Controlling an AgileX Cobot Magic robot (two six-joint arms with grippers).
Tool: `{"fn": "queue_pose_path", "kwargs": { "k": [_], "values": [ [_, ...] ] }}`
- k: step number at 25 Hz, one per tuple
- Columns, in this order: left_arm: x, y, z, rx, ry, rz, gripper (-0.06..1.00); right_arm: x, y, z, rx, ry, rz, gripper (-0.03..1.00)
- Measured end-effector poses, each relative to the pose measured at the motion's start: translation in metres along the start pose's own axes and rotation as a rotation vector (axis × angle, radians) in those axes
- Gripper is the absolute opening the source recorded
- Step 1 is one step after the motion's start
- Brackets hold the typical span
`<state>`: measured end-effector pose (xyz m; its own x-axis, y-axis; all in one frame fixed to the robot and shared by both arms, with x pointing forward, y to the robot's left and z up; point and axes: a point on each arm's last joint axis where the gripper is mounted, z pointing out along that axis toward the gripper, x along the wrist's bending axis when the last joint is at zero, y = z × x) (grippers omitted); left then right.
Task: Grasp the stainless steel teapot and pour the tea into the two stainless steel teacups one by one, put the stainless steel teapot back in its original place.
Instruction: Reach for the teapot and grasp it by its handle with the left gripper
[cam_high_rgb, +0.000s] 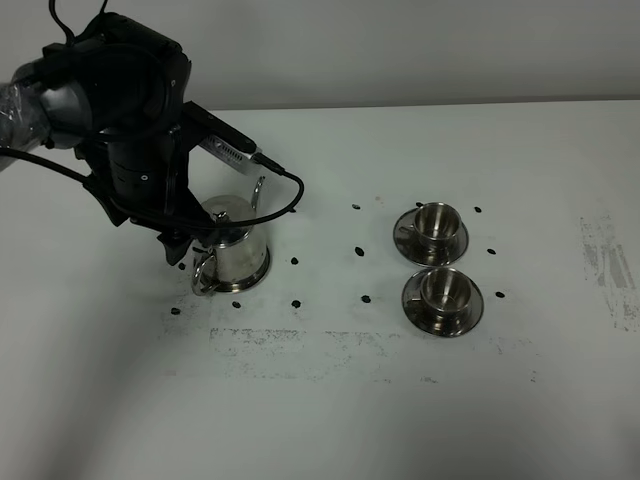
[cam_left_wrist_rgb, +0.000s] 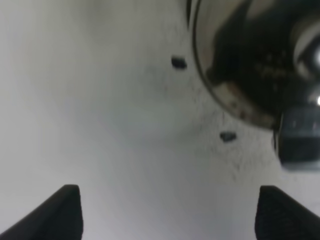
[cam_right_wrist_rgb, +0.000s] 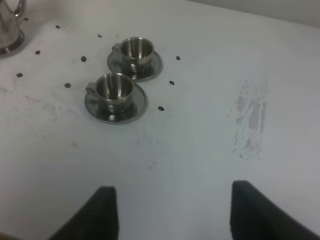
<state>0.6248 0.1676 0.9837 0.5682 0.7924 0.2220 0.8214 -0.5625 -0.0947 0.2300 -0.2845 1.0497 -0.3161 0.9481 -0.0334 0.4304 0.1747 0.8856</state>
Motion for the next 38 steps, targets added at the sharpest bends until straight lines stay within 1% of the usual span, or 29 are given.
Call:
{"fn": "queue_pose_path", "kwargs": {
  "k": [3, 5, 7, 9, 11, 13, 16, 19, 21, 25, 29, 35, 38],
  "values": [
    [0.003, -0.006, -0.018, -0.045, 0.006, -0.034, 0.68, 0.000, 0.000, 0.000, 0.000, 0.000, 0.000, 0.48],
    [0.002, -0.010, -0.030, -0.077, -0.015, -0.057, 0.68, 0.000, 0.000, 0.000, 0.000, 0.000, 0.000, 0.48],
    [-0.005, -0.011, -0.039, -0.105, -0.055, -0.063, 0.68, 0.000, 0.000, 0.000, 0.000, 0.000, 0.000, 0.48],
    [-0.018, -0.009, -0.043, -0.120, -0.105, -0.069, 0.68, 0.000, 0.000, 0.000, 0.000, 0.000, 0.000, 0.48],
    [-0.029, -0.007, -0.042, -0.117, -0.124, -0.077, 0.68, 0.000, 0.000, 0.000, 0.000, 0.000, 0.000, 0.48],
    [-0.036, -0.007, -0.039, -0.114, -0.133, -0.100, 0.68, 0.000, 0.000, 0.000, 0.000, 0.000, 0.000, 0.48],
    [-0.039, -0.008, -0.032, -0.095, -0.130, -0.144, 0.68, 0.000, 0.000, 0.000, 0.000, 0.000, 0.000, 0.48],
    [-0.039, -0.007, -0.023, -0.075, -0.104, -0.179, 0.68, 0.000, 0.000, 0.000, 0.000, 0.000, 0.000, 0.48],
    [-0.040, -0.006, -0.014, -0.071, -0.095, -0.185, 0.68, 0.000, 0.000, 0.000, 0.000, 0.000, 0.000, 0.48],
    [-0.044, -0.002, 0.002, -0.083, -0.099, -0.195, 0.68, 0.000, 0.000, 0.000, 0.000, 0.000, -0.001, 0.48],
    [-0.045, 0.003, 0.009, -0.104, -0.101, -0.206, 0.68, 0.000, 0.000, 0.000, 0.000, 0.000, -0.001, 0.48],
    [-0.049, 0.009, 0.026, -0.076, -0.103, -0.200, 0.68, 0.000, 0.000, 0.000, 0.000, 0.000, -0.001, 0.48],
    [-0.049, 0.011, 0.027, -0.088, -0.103, -0.201, 0.68, 0.000, 0.000, 0.000, 0.000, 0.000, -0.001, 0.48]
  ]
}}
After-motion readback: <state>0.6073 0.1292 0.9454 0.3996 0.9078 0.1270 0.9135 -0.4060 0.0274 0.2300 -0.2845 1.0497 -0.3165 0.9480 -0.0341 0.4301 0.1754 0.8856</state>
